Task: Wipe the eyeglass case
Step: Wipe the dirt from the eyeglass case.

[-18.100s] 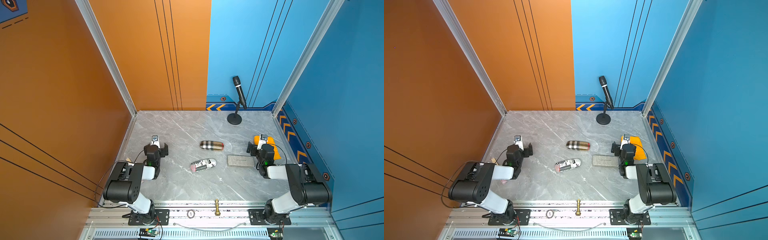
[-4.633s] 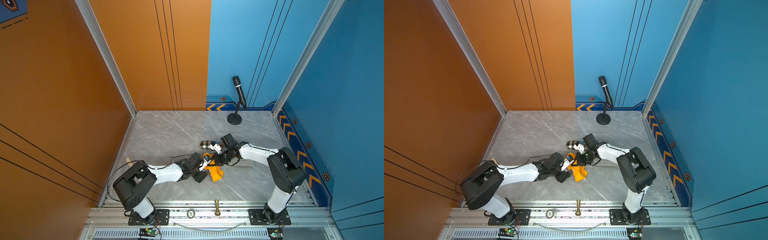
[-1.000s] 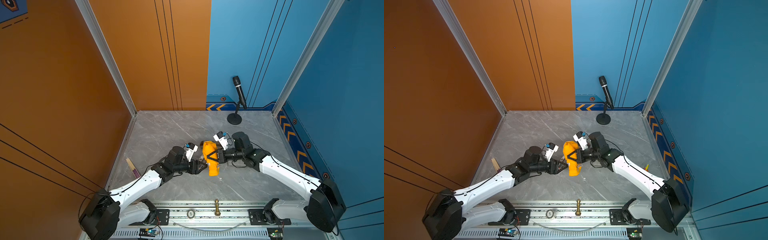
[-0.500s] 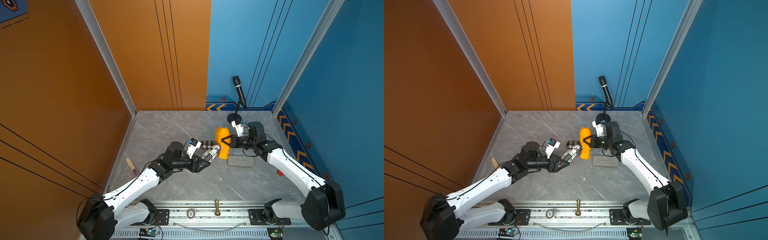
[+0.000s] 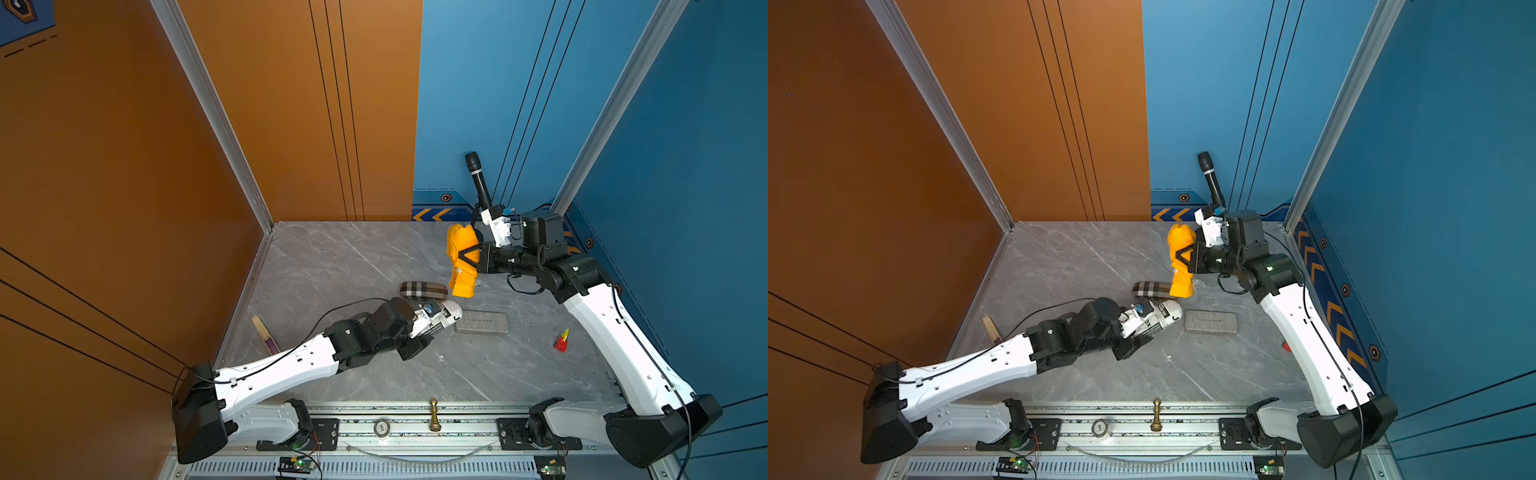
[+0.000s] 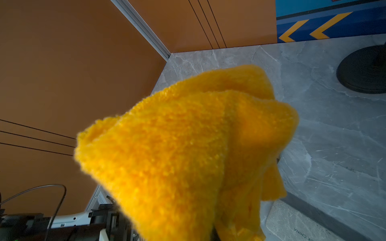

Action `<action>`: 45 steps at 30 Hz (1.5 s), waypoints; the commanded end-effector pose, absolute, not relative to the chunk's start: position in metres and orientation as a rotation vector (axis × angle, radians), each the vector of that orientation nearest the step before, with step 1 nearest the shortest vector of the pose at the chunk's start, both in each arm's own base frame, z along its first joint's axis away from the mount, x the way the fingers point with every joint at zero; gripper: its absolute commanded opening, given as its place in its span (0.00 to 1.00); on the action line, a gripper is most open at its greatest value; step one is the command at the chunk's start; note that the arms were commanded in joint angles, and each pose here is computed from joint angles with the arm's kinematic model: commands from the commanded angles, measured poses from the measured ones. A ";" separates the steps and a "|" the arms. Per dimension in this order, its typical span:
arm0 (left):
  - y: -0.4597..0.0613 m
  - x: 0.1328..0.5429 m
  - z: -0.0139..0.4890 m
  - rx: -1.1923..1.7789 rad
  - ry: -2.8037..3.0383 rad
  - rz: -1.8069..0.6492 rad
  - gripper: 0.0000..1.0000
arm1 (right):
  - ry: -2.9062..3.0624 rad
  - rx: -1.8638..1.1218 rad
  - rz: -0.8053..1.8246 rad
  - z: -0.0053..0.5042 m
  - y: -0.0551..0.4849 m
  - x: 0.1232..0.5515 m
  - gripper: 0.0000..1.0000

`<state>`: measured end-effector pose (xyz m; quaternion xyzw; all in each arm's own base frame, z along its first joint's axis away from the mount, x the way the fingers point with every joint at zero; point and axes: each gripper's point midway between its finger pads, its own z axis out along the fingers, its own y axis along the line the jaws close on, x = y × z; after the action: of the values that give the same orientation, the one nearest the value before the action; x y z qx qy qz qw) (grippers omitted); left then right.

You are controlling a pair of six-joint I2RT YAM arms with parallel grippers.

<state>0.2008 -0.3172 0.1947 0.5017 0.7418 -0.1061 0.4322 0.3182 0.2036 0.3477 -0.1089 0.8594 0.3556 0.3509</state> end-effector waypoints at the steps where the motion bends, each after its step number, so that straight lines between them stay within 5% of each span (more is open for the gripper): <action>1: -0.295 0.227 0.207 1.270 1.575 0.292 0.31 | 2.336 -0.337 0.906 0.334 0.219 0.310 0.00; 10: -0.290 0.229 0.239 1.190 1.361 0.553 0.31 | 2.561 -0.648 0.965 0.258 0.300 0.271 0.00; 17: -0.277 0.230 0.242 1.151 1.394 0.497 0.32 | 2.738 -0.520 0.865 0.192 0.248 0.266 0.00; 21: -0.275 0.231 0.238 1.149 1.427 0.429 0.32 | 2.749 -0.585 0.792 0.194 0.235 0.261 0.00; 30: -0.277 0.239 0.222 1.156 1.487 0.374 0.32 | 2.682 -0.851 1.051 0.208 0.329 0.220 0.00; 41: -0.260 0.245 0.220 1.098 1.571 0.265 0.33 | 2.788 -0.575 0.984 0.191 0.238 0.236 0.00; 45: -0.265 0.244 0.217 1.101 1.578 0.230 0.33 | 2.747 -0.636 1.029 0.201 0.260 0.230 0.00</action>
<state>0.2175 -0.2846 0.1873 0.5686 0.6304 0.0854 0.5215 0.2775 0.2529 0.2123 -0.1907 0.9086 0.3377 0.1551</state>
